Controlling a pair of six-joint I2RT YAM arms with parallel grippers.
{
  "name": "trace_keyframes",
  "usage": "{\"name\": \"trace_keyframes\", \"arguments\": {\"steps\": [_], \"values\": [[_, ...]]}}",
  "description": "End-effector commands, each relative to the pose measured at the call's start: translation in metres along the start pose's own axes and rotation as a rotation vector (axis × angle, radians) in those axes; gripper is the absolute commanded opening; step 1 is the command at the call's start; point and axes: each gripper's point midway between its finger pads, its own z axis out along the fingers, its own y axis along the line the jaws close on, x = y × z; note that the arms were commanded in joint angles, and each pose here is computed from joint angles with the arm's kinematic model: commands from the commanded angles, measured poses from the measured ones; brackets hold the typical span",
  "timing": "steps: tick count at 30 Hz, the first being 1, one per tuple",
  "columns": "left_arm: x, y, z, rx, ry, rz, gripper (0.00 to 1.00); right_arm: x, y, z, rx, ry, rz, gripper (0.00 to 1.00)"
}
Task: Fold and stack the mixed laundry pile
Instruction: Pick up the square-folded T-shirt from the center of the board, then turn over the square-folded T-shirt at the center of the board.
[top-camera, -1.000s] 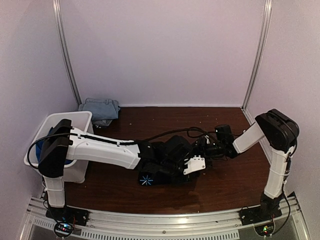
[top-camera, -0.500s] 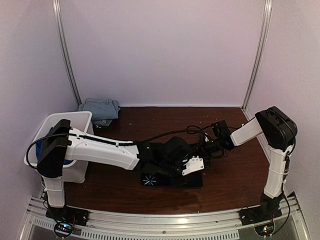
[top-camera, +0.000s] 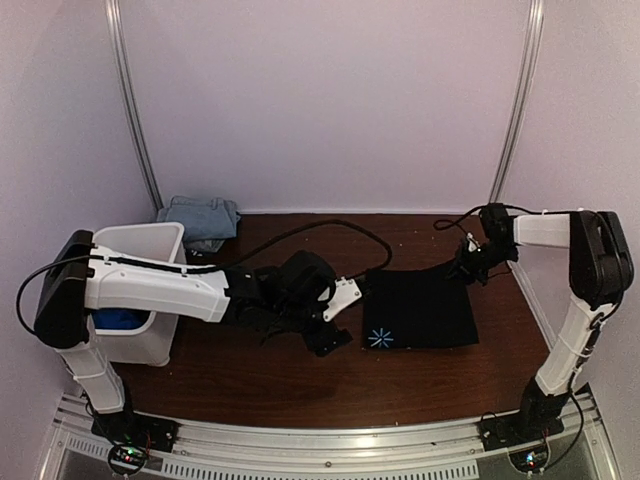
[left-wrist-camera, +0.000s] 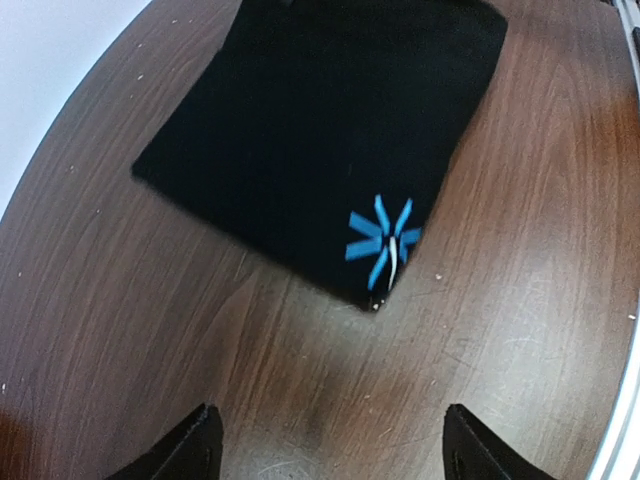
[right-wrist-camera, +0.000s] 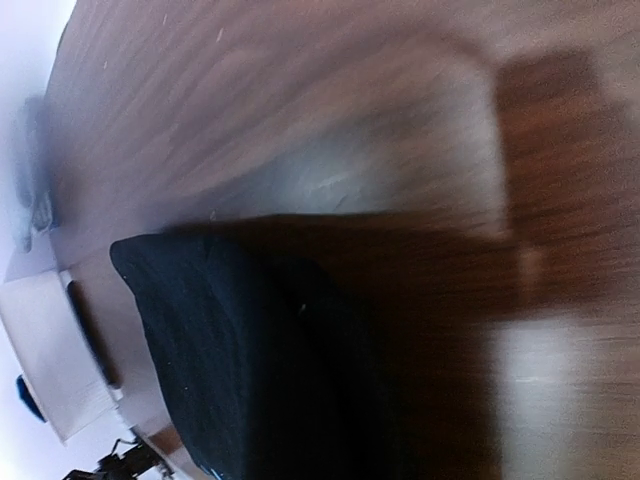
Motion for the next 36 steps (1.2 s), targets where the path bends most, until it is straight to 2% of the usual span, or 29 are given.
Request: {"name": "trace_keyframes", "arguments": {"steps": [1, 3, 7, 9, 11, 15, 19, 23, 26, 29, 32, 34, 36], "values": [[-0.001, 0.014, -0.015, -0.077, -0.023, -0.061, 0.78, -0.055, -0.032, -0.108, 0.346, -0.193, -0.146, 0.0], [0.002, 0.021, -0.02, -0.109, -0.017, -0.074, 0.78, -0.089, -0.027, -0.166, 0.506, -0.332, -0.196, 0.0], [0.012, 0.037, -0.033, -0.179, 0.008, -0.097, 0.79, -0.128, -0.002, -0.245, 0.683, -0.483, -0.287, 0.0], [0.018, 0.047, -0.041, -0.224, 0.026, -0.108, 0.79, -0.141, 0.014, -0.269, 0.737, -0.531, -0.334, 0.0], [0.025, 0.057, -0.05, -0.269, 0.038, -0.129, 0.8, -0.147, 0.032, -0.267, 0.704, -0.563, -0.369, 0.0], [0.044, 0.074, -0.068, -0.337, 0.063, -0.194, 0.8, -0.127, 0.082, -0.191, 0.753, -0.442, -0.588, 0.0], [0.063, 0.082, -0.082, -0.379, 0.078, -0.25, 0.81, -0.071, 0.118, -0.085, 0.79, -0.248, -0.81, 0.0], [0.074, 0.087, -0.098, -0.411, 0.074, -0.317, 0.8, 0.012, 0.136, 0.017, 0.721, -0.049, -0.958, 0.0], [0.082, 0.093, -0.111, -0.437, 0.06, -0.386, 0.81, 0.089, 0.16, 0.071, 0.639, 0.086, -1.064, 0.0], [0.084, 0.097, -0.128, -0.436, 0.004, -0.473, 0.83, 0.16, 0.181, 0.103, 0.517, 0.194, -1.124, 0.0], [0.084, 0.101, -0.145, -0.434, -0.071, -0.553, 0.86, 0.204, 0.203, 0.115, 0.352, 0.281, -1.084, 0.0], [0.089, 0.106, -0.156, -0.443, -0.113, -0.614, 0.88, 0.219, 0.224, 0.117, 0.217, 0.321, -1.04, 0.09], [0.093, 0.11, -0.167, -0.461, -0.146, -0.659, 0.9, 0.234, 0.25, 0.109, 0.071, 0.369, -1.011, 0.29]]}}
